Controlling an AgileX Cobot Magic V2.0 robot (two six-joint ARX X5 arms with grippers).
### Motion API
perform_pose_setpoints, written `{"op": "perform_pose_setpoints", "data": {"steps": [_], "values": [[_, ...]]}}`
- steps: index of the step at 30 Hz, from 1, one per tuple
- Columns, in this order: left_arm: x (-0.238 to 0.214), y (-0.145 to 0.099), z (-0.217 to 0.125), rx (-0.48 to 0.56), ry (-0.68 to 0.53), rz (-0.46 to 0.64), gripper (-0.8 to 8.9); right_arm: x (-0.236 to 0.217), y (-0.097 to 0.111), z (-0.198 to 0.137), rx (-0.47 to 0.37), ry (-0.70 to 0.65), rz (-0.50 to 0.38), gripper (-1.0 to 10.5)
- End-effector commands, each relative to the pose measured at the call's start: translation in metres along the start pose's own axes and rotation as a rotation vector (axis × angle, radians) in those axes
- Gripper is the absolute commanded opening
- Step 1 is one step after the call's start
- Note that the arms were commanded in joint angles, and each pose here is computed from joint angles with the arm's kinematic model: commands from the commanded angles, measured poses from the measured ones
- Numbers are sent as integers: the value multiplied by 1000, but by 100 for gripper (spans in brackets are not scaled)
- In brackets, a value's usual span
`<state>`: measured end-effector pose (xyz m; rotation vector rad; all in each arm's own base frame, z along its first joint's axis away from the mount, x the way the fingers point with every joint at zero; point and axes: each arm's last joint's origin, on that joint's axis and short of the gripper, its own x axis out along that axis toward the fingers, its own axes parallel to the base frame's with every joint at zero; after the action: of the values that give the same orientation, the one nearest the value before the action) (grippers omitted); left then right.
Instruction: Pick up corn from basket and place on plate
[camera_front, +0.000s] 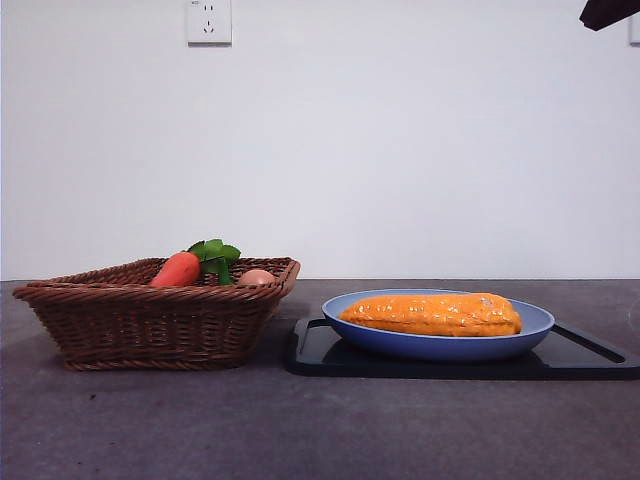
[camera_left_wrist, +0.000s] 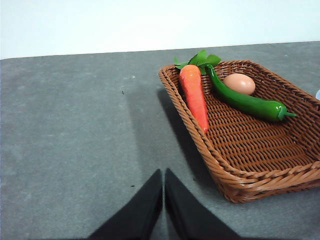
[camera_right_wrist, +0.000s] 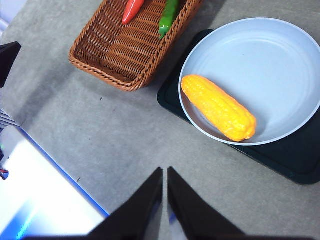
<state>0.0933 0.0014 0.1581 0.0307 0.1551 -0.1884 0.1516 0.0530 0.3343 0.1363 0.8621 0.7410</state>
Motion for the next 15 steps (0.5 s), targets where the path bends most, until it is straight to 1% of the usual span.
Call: {"op": "perform_pose_setpoints", "data": {"steps": [1, 10, 13, 15], "values": [[1, 0, -8, -21, 53, 0, 8, -1, 1, 4, -21, -8, 3, 2], [1, 0, -8, -21, 53, 0, 8, -1, 1, 3, -20, -8, 4, 2], [1, 0, -8, -21, 54, 0, 8, -1, 1, 5, -55, -25, 2, 2], [1, 0, -8, -21, 53, 0, 8, -2, 1, 9, -108, -66, -9, 2]]}}
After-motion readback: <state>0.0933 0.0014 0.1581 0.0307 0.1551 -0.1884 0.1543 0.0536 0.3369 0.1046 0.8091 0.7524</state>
